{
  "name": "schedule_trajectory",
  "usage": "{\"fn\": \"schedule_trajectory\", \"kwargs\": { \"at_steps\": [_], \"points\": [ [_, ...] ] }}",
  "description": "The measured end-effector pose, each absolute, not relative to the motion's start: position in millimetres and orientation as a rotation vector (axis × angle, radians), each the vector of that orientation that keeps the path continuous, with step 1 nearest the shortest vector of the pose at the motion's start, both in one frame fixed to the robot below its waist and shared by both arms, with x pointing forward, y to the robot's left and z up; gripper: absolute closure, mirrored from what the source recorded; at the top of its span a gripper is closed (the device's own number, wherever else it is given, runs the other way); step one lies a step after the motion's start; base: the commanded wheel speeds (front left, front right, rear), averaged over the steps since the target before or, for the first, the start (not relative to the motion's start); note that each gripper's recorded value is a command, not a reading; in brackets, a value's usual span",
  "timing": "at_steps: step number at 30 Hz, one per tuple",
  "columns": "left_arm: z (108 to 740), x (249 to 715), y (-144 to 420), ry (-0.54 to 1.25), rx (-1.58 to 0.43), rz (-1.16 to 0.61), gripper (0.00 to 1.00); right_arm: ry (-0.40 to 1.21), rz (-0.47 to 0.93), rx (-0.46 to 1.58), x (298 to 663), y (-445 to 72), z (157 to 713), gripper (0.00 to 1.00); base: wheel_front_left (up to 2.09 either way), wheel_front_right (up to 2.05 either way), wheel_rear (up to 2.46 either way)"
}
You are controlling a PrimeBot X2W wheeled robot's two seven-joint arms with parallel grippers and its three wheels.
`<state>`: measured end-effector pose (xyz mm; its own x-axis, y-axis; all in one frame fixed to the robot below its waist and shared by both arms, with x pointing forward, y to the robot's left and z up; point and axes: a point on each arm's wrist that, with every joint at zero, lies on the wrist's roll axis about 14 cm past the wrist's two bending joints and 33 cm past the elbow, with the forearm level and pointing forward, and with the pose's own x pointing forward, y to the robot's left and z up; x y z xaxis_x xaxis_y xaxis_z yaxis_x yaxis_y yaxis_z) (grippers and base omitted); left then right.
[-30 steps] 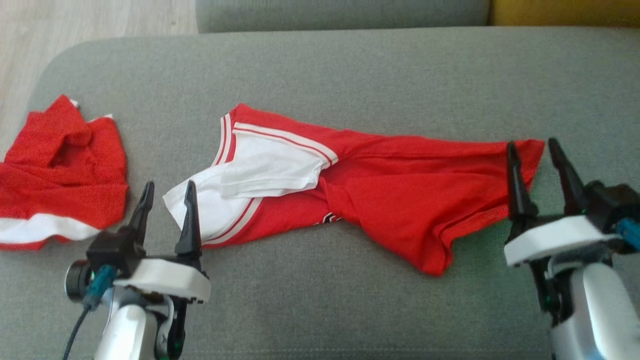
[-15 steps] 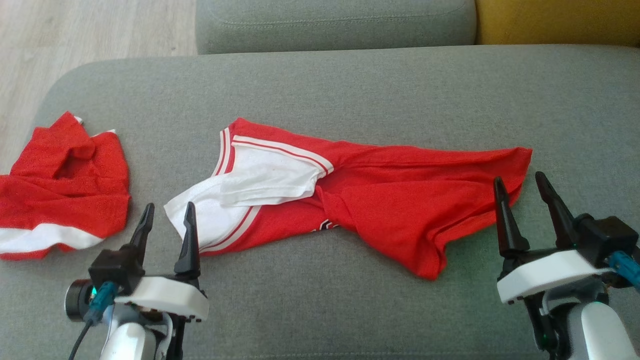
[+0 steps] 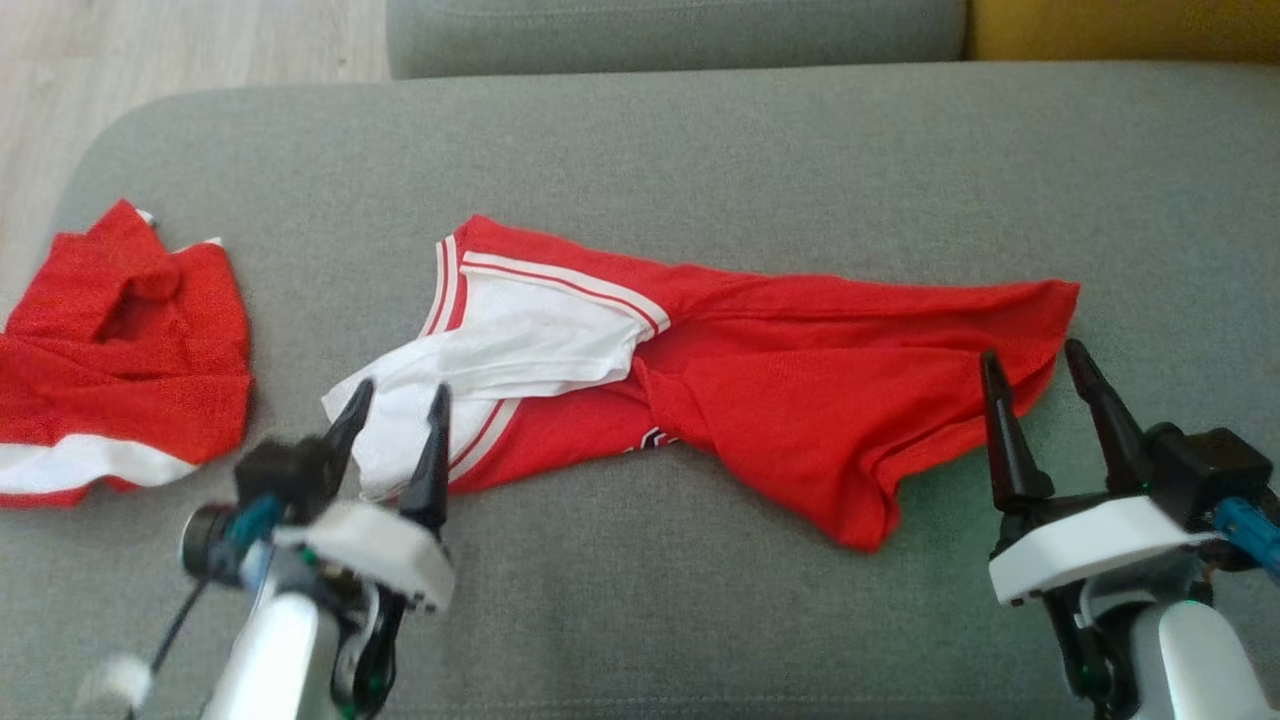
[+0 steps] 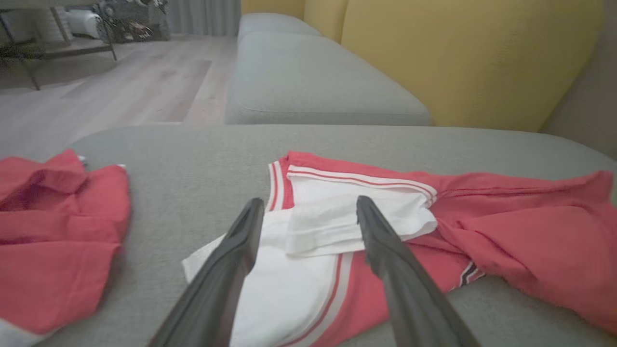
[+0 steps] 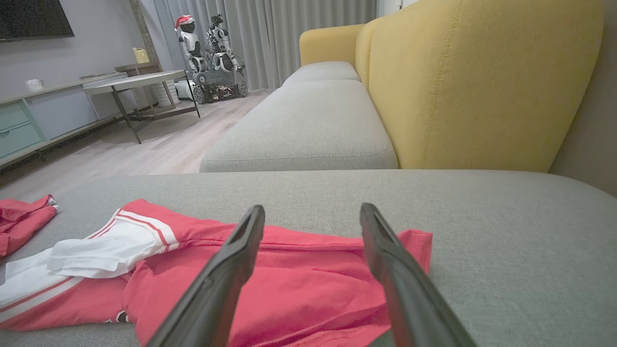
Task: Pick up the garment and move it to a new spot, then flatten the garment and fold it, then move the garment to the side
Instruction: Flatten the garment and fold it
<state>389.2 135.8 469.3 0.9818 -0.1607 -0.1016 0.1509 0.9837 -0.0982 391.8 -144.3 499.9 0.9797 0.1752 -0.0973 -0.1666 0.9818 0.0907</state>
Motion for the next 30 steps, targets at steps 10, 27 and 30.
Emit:
{"fn": "schedule_trajectory", "kwargs": {
  "at_steps": [10, 27, 30],
  "points": [
    [421.6, 423.0, 116.4, 0.352, -0.142, -0.232, 0.0, 0.148, 0.178, 0.102, 398.8, -141.5, 484.6, 0.0, 0.0, 0.0, 0.0],
    [397.3, 441.7, 103.7, 0.41, -0.133, -0.292, 1.0, 0.174, 0.144, 0.12, 406.1, -151.8, 471.0, 0.0, 0.0, 0.0, 0.0],
    [404.1, 444.7, 107.0, 0.374, -0.109, -0.287, 1.0, 0.187, 0.124, 0.12, 405.9, -158.3, 466.8, 0.0, 0.0, 0.0, 0.0]
  ]
}}
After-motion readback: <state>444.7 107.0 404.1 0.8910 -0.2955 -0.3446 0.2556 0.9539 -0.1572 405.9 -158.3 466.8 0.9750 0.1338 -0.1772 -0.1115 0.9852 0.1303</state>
